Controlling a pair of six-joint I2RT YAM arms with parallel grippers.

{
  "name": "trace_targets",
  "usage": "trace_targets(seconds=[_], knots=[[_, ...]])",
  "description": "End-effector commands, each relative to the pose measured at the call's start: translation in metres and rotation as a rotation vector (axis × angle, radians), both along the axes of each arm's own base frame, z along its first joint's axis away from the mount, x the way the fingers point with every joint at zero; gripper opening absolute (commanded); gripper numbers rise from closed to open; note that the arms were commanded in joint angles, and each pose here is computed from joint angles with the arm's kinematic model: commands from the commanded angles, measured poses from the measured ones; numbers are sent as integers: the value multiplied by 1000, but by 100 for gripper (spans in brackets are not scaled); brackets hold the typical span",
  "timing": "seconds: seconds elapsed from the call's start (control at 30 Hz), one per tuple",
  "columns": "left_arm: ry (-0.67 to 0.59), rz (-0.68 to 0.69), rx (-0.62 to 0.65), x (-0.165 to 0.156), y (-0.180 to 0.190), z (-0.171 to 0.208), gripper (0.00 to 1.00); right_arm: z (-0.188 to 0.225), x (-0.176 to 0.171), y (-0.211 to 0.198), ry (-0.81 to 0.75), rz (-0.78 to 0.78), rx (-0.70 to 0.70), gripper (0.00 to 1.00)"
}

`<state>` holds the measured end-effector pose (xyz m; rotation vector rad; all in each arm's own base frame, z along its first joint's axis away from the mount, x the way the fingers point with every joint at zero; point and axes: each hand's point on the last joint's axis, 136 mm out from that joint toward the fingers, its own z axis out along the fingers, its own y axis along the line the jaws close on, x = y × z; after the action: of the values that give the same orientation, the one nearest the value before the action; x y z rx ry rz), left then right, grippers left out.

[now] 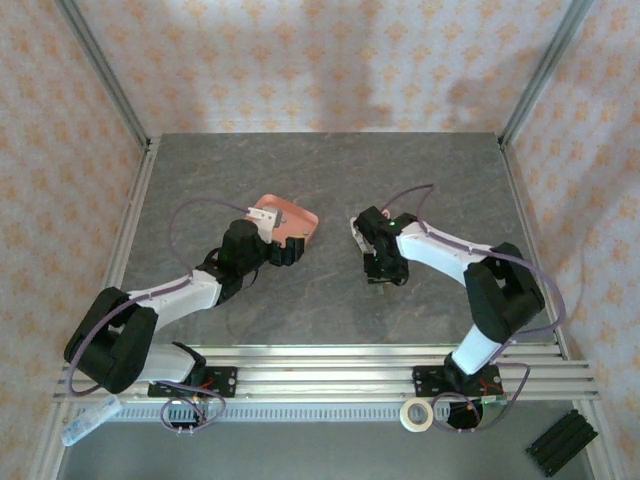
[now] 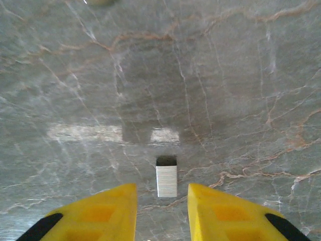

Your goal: Load the staples into the stapler

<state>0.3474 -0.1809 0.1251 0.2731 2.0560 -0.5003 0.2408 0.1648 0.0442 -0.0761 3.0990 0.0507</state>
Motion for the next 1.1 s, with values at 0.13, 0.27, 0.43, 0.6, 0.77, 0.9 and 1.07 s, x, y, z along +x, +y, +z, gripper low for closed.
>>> trace_targets(seconds=[0.13,0.27,0.43,0.6,0.77,0.9,1.07], knots=[[22,-18,-5,1,-6,-10,92,-9,-10,-2,67,35,-41,30],[28,-14,-18,1,-6,-13,92,-11,-8,-1,68,51,-55,29],[29,-9,-20,1,-6,-13,92,-11,0,-1,61,56,-87,26],[28,-16,-11,1,-6,-13,92,-15,0,-5,78,57,-122,25],[34,-22,-12,2,-8,-15,92,-16,1,-7,80,50,-136,25],[40,-21,-10,1,-7,-18,92,-17,-1,-7,83,48,-139,25],[42,-24,-11,1,-8,-19,92,-26,-4,-6,111,43,-134,25]])
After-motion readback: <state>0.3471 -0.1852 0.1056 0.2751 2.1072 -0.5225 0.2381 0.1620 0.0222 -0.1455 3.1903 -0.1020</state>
